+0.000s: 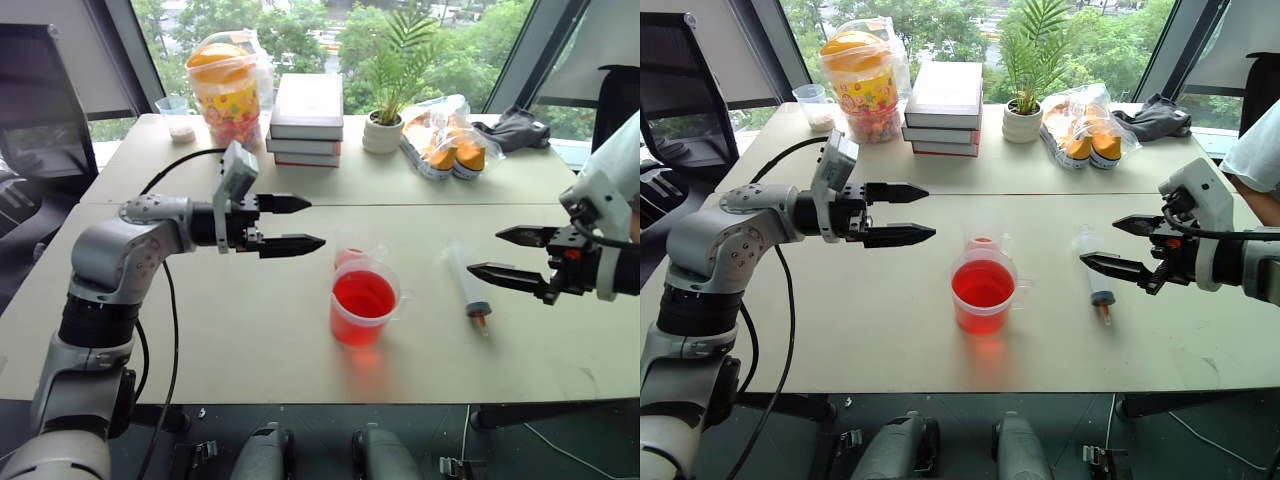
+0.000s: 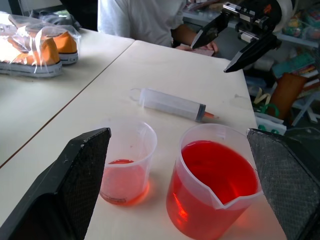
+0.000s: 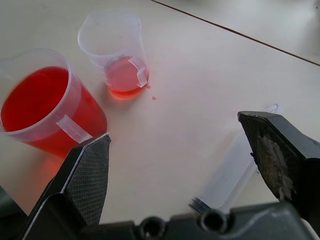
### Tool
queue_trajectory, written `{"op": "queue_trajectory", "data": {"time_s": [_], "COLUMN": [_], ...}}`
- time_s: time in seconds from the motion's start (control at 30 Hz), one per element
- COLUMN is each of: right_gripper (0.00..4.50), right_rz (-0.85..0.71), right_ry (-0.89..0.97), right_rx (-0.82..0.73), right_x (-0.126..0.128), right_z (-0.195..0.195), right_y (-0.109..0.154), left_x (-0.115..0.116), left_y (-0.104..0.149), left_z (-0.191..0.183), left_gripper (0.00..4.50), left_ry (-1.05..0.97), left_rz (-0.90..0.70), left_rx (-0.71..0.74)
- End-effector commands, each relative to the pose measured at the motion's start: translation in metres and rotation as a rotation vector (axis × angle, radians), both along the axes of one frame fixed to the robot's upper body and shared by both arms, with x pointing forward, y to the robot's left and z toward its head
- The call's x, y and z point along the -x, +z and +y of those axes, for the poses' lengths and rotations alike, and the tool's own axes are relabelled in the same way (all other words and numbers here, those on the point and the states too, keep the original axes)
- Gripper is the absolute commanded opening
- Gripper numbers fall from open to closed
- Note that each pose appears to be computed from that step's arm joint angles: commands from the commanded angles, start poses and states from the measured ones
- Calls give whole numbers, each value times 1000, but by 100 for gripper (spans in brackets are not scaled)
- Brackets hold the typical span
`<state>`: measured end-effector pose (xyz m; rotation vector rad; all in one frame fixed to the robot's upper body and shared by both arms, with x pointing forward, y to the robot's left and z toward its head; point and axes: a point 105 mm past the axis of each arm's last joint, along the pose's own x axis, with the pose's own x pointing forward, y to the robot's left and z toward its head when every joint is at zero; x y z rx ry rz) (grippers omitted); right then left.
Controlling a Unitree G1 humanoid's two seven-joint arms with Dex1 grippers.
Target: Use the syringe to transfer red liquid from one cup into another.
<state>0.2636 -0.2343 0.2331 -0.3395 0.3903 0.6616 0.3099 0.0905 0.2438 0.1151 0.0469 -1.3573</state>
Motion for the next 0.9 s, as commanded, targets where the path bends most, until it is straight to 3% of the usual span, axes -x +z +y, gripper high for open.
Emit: {"op": "queue_trajectory", "data": {"time_s": [0.03,0.9], "right_gripper": [448,448], "right_rz": [-68,-54], "right_ry": [-9,0], "right_rx": [23,36], "right_x": [4,8], "right_z": [-1,12], "right_y": [15,19], "left_x": [2,8], "left_y": [16,27], "left_z": [-2,19], "left_gripper": [450,450], "left_ry": [-17,14], "left_rz": [-55,-53], "left_rx": [16,13]}}
